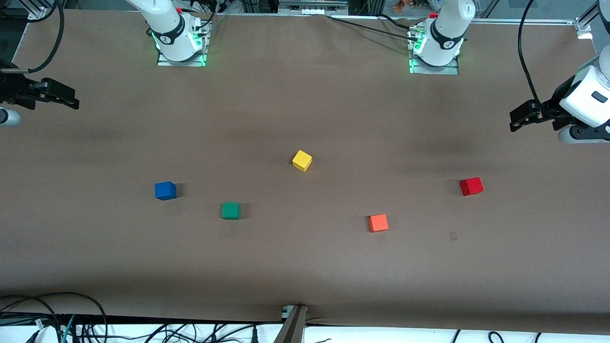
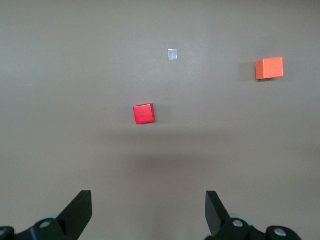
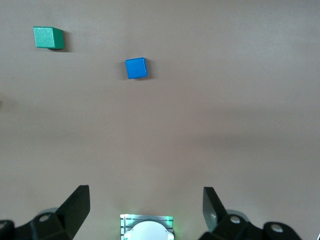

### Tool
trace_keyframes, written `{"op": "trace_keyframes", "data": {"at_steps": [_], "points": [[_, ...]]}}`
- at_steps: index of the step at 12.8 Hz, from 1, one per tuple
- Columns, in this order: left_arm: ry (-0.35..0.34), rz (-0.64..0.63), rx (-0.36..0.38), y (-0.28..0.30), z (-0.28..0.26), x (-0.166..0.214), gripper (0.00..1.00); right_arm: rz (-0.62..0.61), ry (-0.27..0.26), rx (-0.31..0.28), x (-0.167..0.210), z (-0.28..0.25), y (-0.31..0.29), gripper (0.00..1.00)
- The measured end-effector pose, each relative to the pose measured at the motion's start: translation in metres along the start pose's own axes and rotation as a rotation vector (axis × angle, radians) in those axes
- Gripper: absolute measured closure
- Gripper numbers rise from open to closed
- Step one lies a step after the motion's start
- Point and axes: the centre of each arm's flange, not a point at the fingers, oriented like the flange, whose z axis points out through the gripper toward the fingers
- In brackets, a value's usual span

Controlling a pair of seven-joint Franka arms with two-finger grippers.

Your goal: Pass red block to right arm, stack on blue

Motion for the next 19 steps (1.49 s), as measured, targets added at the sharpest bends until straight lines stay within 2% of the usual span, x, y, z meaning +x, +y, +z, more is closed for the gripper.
{"op": "trace_keyframes", "data": {"at_steps": [5,11,18,19], "points": [[-0.056,-0.011,0.003,-0.006,0.012,0.0,0.0,0.0,0.0,0.0,0.0,0.0,0.0,0.0],[-0.092,-0.022,0.002,-0.017,0.03,0.009,0.0,0.0,0.0,0.0,0.0,0.0,0.0,0.0],[-0.216,-0.147,0.012,-0.028,0.105,0.035,0.0,0.001,0.0,0.0,0.0,0.0,0.001,0.0],[-0.212,-0.15,0.012,-0.027,0.121,0.04,0.0,0.001,0.0,0.0,0.0,0.0,0.001,0.0]]}}
